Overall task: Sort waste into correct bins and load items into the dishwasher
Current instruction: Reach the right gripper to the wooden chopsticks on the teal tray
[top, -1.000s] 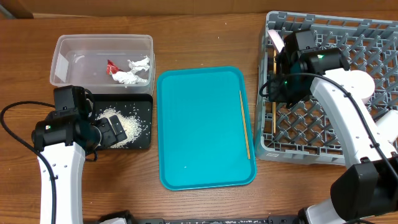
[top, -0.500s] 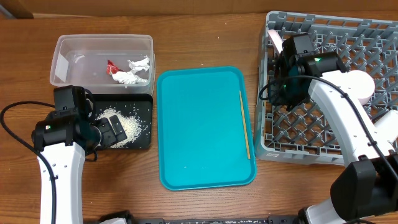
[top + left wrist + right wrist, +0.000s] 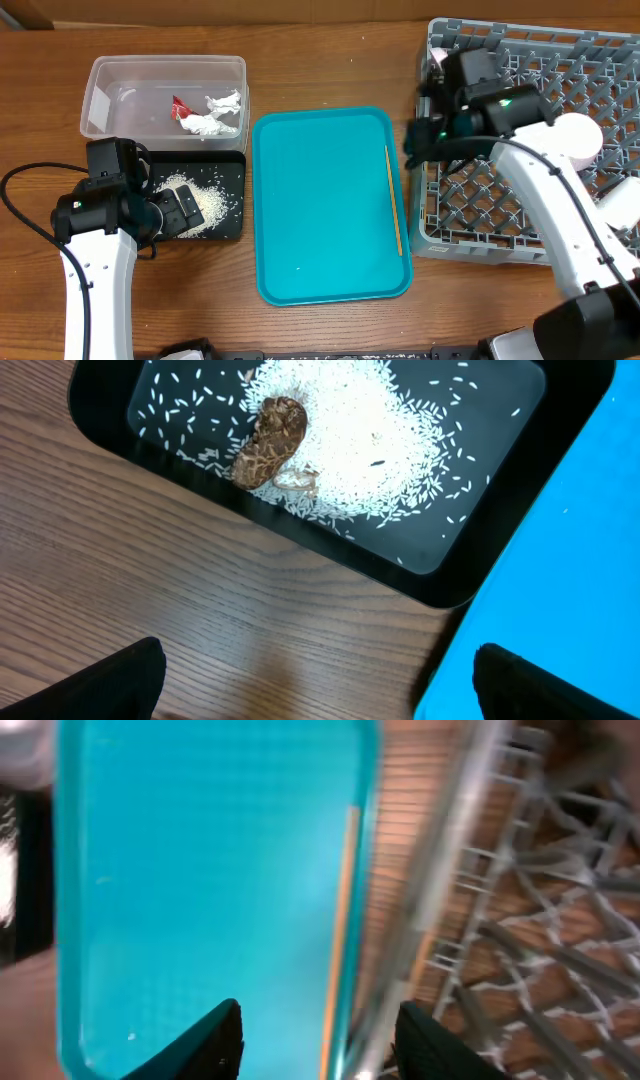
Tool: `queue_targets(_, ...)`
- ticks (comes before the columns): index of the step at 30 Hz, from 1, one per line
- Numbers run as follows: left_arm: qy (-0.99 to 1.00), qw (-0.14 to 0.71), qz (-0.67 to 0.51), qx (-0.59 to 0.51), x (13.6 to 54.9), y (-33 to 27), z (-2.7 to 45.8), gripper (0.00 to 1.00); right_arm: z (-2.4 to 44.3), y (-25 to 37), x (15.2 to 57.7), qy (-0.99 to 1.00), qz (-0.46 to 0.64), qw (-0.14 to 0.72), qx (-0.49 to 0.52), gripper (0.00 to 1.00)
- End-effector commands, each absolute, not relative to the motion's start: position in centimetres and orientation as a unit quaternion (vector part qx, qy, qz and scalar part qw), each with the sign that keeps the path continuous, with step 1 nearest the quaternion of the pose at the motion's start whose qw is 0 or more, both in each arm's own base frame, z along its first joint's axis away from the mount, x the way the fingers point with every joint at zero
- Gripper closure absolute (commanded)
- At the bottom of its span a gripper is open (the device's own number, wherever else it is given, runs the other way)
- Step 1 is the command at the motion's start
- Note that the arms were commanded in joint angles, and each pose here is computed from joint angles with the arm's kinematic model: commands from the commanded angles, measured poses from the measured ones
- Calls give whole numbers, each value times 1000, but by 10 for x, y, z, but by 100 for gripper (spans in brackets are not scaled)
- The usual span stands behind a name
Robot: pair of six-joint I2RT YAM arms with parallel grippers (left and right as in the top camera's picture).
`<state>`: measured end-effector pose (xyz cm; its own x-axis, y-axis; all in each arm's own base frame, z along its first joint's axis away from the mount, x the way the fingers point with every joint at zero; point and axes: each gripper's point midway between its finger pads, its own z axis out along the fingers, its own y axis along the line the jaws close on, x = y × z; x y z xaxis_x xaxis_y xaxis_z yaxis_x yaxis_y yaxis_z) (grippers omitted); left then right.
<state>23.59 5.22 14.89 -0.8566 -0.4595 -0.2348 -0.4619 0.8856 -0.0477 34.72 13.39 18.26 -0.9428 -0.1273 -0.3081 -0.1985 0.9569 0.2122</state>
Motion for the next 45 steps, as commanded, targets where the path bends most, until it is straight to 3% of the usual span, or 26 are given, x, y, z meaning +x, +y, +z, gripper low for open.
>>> queue_targets(1,964,122,8,-237,236,54,151,0,176,158,344,977,113,141,-115,48)
queue_targets(10,964,122,8,-237,236,54,151,0,82,173,323,994,85,19,-63,49)
queue_targets(19,964,122,8,-237,236,54,151,0,38,166,307,995,79,4,-59,48)
queue_targets(30,964,122,8,-237,236,54,151,0,32,166,309,995,82,13,-59,48)
queue_targets(33,964,122,8,-237,236,54,151,0,30,161,307,996,52,15,-66,54)
queue_targets(45,964,122,8,-237,236,54,151,0,30,171,309,994,14,46,-98,48)
